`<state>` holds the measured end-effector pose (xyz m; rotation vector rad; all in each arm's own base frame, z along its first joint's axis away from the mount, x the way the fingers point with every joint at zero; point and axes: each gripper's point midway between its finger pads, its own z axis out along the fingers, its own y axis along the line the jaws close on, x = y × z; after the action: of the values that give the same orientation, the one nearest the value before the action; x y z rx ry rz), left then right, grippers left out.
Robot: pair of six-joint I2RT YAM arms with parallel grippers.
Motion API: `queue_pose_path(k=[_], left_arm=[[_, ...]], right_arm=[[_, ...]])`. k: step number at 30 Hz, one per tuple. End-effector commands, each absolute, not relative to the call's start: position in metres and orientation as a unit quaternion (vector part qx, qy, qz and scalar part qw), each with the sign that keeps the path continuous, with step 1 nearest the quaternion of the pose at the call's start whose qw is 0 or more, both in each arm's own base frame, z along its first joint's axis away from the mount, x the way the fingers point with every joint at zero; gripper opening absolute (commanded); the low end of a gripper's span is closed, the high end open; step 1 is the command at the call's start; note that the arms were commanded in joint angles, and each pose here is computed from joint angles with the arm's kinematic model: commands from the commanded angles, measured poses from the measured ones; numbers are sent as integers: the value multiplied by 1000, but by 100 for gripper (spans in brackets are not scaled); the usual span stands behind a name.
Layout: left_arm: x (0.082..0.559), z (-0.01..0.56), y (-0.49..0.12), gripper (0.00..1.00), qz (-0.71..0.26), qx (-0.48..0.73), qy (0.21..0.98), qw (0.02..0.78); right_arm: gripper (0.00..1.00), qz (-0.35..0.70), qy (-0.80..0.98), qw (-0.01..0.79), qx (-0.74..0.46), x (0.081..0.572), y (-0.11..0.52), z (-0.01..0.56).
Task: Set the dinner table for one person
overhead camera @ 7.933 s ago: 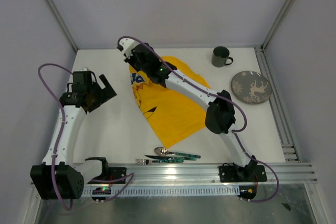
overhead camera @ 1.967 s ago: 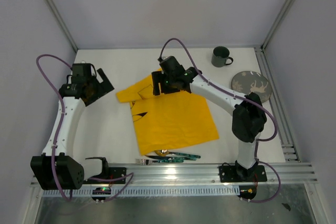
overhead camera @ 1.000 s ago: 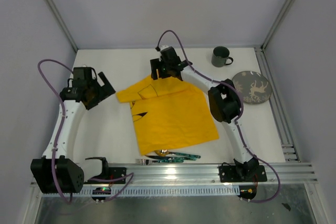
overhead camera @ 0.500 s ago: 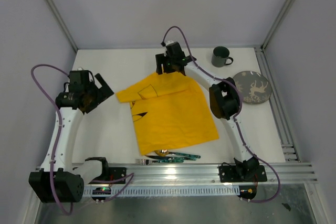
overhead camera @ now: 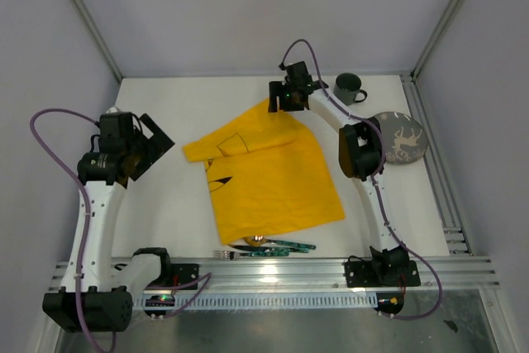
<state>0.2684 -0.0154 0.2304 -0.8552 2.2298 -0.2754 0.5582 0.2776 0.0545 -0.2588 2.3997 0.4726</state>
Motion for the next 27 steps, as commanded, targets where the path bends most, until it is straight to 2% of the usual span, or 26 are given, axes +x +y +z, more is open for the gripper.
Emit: queue_pose_path(k=[1,7,10,15,22,24,27], left_arm=[[264,255,-13,99,-116,-347,846,388],[263,256,-17,99,-129,-356,841,386],[262,253,-17,99,-130,-360,840,385],[264,240,-17,99,-129,-359,841,383],[283,225,-25,99,-145,-358,848,363],[289,225,-25,99,-149,-359,844,371],[294,223,-30,99,-161,-350,846,367]], right_arm=[[75,200,918,334,-79,570,264,65],[75,233,925,289,-87,552,271,45],[75,258,918,291,-82,546,277,48],[76,279,893,340,-90,553,282,89],[76,248,900,346,-97,555,273,102],[76,212,905,357,-90,556,258,99],[76,184,894,399,-84,557,244,124]])
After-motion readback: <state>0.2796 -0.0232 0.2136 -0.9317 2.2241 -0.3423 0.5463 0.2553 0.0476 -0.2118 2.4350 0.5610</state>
